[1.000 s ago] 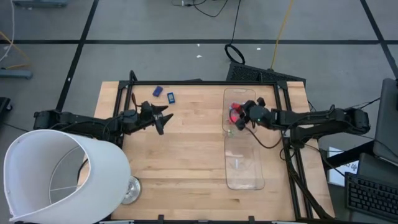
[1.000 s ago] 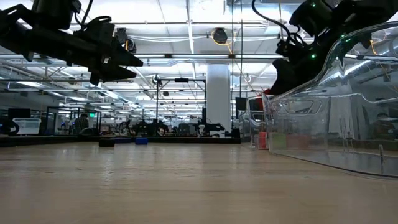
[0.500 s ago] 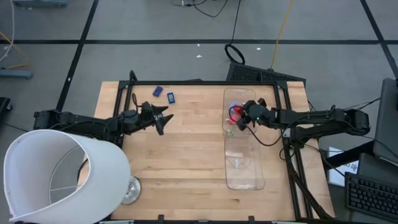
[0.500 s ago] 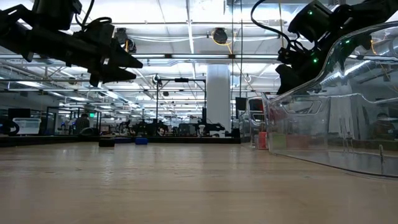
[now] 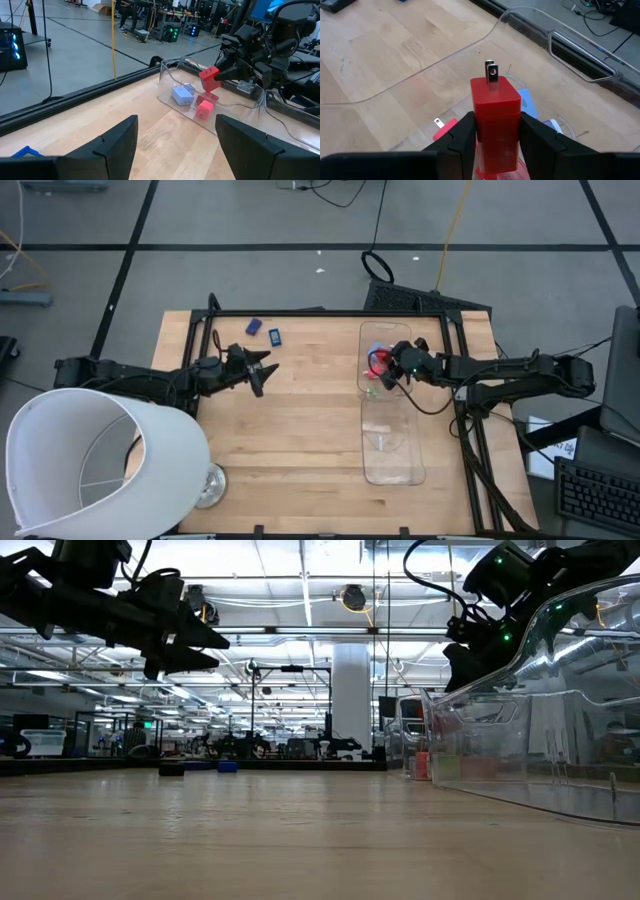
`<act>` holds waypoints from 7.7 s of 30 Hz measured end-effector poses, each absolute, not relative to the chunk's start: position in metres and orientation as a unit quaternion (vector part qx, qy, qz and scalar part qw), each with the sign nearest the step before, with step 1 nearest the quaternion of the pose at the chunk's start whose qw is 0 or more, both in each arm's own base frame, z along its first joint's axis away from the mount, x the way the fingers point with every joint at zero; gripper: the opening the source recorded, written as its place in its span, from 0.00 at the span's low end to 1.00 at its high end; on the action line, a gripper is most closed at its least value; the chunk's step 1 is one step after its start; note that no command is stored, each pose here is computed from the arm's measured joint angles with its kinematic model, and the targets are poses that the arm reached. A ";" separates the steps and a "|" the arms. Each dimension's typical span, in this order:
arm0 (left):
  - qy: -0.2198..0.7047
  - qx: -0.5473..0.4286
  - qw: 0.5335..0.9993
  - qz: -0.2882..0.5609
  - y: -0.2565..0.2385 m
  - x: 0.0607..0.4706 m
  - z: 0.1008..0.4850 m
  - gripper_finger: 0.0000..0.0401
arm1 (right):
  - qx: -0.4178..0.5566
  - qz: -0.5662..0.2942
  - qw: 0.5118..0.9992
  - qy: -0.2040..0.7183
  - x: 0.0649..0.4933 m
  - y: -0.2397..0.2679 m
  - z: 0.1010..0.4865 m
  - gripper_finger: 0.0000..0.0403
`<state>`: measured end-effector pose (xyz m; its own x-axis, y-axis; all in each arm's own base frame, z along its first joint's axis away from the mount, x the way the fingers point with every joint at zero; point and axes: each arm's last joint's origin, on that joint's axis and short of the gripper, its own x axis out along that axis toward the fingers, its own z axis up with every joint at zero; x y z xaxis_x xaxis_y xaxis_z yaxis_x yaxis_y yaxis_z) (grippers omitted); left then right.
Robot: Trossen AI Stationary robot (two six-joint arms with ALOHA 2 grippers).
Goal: Pick & Place Office items
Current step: Put the red charger adapter into the top transparent bin, then put the black digital clock into the bottom transparent bin
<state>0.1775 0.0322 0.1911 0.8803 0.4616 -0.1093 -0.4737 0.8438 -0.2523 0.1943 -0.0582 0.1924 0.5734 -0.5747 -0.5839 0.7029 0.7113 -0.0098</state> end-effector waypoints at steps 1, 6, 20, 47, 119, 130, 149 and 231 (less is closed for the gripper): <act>0.022 -0.137 0.960 0.244 0.032 0.177 0.191 0.67 | 0.112 -0.363 0.880 0.286 0.194 -0.058 0.192 0.29; 0.022 -0.137 0.960 0.244 0.032 0.177 0.191 0.67 | 0.112 -0.363 0.880 0.285 0.194 -0.058 0.193 0.32; 0.023 -0.137 0.960 0.244 0.032 0.177 0.191 0.67 | 0.123 -0.365 0.884 0.267 0.196 -0.059 0.195 0.42; 0.110 -0.130 0.961 0.217 0.030 0.175 0.176 0.67 | 0.050 -0.258 0.952 0.159 0.216 -0.041 0.220 0.40; 0.382 -0.153 0.872 0.265 0.067 0.170 0.098 0.67 | 0.054 -0.228 0.961 0.148 0.218 -0.038 0.222 0.39; 0.416 -0.105 0.863 0.265 0.058 0.168 0.095 0.67 | 0.055 -0.227 0.961 0.148 0.218 -0.038 0.222 0.39; 0.406 -0.123 0.864 0.270 0.053 0.170 0.094 0.42 | 0.060 -0.227 0.961 0.146 0.218 -0.038 0.222 0.39; 0.152 -0.256 0.953 -0.062 -0.006 0.266 0.207 0.38 | -0.274 -0.032 0.961 0.032 0.335 0.037 0.196 0.60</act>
